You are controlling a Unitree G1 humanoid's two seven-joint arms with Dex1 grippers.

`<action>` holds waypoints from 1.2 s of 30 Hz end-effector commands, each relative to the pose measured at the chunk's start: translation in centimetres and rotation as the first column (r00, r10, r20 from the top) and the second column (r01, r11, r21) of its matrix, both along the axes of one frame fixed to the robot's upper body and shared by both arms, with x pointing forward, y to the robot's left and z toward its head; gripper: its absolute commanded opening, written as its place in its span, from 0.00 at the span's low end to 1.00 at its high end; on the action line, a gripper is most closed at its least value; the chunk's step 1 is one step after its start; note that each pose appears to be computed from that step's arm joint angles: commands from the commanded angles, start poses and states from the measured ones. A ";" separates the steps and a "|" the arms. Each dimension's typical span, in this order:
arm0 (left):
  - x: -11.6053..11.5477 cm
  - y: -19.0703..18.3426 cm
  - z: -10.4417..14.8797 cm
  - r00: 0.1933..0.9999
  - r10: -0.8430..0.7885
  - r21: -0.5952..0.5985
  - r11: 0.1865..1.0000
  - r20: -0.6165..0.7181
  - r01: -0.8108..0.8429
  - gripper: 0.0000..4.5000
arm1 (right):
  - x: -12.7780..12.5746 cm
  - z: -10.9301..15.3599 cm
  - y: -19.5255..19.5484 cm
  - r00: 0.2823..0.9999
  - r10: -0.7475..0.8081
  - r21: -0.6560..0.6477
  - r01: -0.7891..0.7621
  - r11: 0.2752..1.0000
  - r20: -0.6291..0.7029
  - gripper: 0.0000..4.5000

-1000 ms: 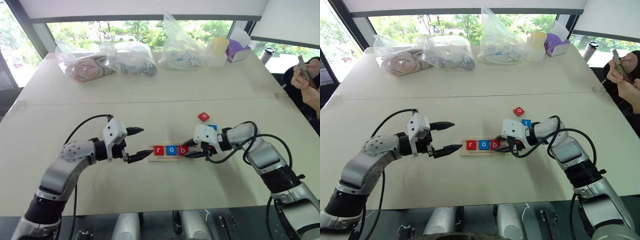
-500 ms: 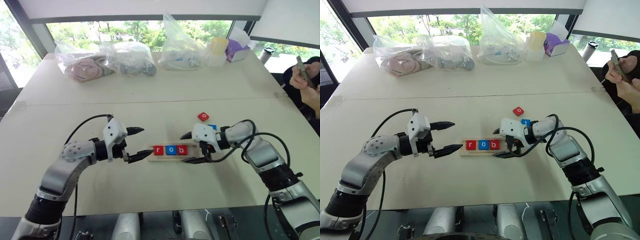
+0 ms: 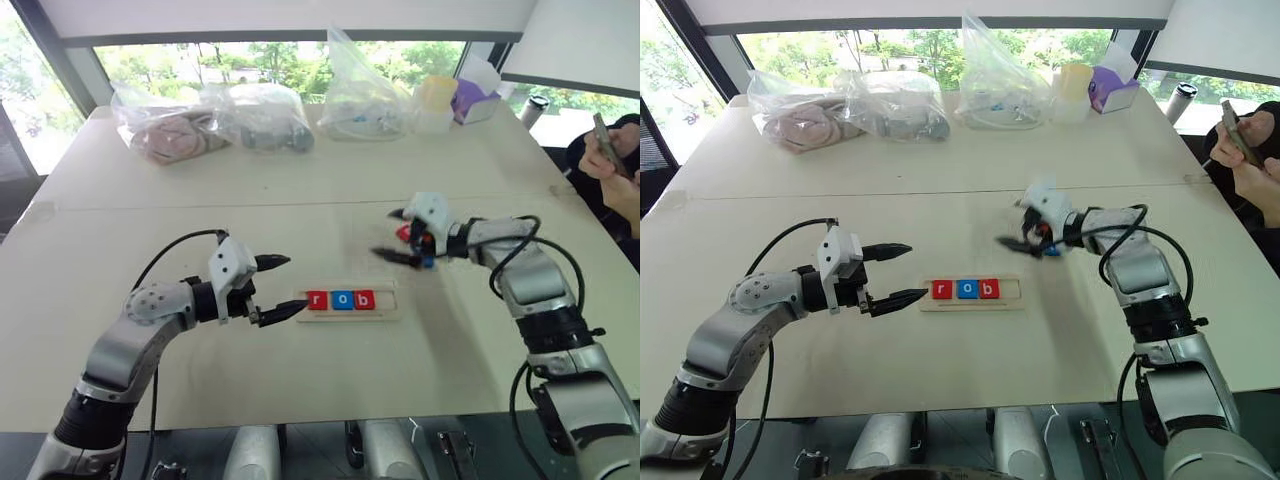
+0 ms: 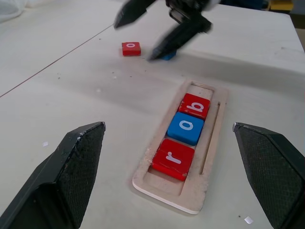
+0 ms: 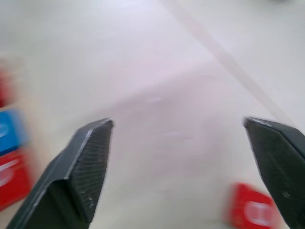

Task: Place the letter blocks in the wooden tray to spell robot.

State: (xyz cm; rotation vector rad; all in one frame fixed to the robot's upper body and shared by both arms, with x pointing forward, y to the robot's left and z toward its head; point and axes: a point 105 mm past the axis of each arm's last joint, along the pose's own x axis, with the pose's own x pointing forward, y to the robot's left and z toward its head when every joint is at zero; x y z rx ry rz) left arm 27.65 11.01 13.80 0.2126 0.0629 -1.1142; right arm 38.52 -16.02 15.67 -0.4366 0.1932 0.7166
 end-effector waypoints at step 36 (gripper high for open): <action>0.0 -1.6 0.7 0.998 -0.018 -0.032 0.999 0.054 0.020 1.00 | 1.6 -3.3 -3.1 0.877 -0.427 0.091 0.455 0.886 -0.221 0.27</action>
